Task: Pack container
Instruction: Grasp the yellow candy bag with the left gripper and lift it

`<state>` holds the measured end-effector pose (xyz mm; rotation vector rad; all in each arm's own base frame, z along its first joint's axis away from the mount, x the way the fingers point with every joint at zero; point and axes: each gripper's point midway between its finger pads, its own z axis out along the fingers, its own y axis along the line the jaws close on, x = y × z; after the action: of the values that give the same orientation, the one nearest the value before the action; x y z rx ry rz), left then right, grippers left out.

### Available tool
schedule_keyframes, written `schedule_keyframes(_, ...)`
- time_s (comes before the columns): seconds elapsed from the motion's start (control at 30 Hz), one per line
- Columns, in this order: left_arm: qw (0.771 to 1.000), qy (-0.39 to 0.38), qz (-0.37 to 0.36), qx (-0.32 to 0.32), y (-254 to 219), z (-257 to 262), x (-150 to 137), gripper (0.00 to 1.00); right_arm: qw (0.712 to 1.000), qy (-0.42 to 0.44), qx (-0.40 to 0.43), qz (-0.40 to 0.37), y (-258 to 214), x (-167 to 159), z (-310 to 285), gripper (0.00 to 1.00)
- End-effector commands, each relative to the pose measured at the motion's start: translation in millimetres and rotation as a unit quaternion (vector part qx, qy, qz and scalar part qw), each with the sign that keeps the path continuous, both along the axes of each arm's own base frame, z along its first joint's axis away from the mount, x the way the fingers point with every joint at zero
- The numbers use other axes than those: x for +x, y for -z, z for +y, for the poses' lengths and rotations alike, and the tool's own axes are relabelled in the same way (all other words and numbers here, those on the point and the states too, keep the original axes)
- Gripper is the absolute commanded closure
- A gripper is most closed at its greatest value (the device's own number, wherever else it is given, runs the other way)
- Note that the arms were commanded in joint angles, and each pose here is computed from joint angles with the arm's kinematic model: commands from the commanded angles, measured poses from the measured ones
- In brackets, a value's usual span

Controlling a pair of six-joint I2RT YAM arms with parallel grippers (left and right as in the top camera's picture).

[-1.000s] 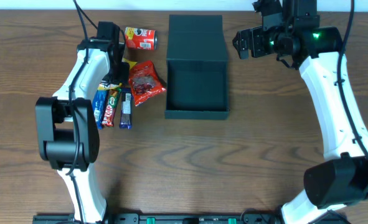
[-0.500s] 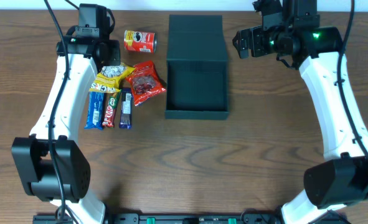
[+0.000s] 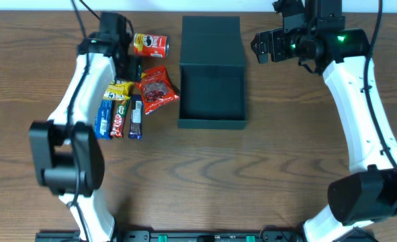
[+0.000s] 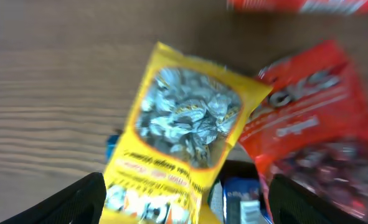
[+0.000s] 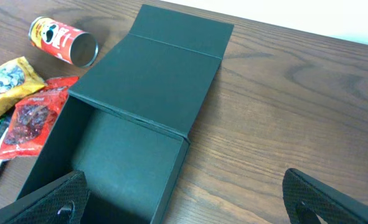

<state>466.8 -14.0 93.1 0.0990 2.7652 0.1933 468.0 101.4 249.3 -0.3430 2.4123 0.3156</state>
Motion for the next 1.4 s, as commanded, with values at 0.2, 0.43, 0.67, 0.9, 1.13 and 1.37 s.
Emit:
schedule_keyframes(0.2, 0.993, 0.085, 0.065, 0.043, 50, 8, -1, 0.08, 1.000, -0.008, -0.002, -0.005, -5, -3, 4, 0.01)
schedule_keyframes(0.43, 0.992, 0.079, 0.087, 0.043, 77, 20, -1, 0.22, 1.000, -0.008, -0.002, -0.004, -5, -3, 4, 0.01)
schedule_keyframes(0.67, 0.993, 0.077, 0.079, 0.042, 78, 21, 4, 0.71, 1.000, -0.008, -0.002, -0.005, -5, -3, 4, 0.01)
schedule_keyframes(0.9, 0.993, 0.073, 0.078, 0.043, 75, 22, 3, 0.94, 1.000, -0.008, -0.002, -0.006, -6, -2, 4, 0.01)
schedule_keyframes(1.13, 0.998, 0.006, 0.015, 0.062, 21, 34, 20, 0.94, 1.000, 0.017, -0.015, -0.007, -5, 1, -5, 0.01)
schedule_keyframes(1.37, 0.995, -0.031, -0.086, 0.039, -65, 24, 29, 0.94, 0.995, 0.097, -0.012, -0.003, -5, 9, -35, 0.01)
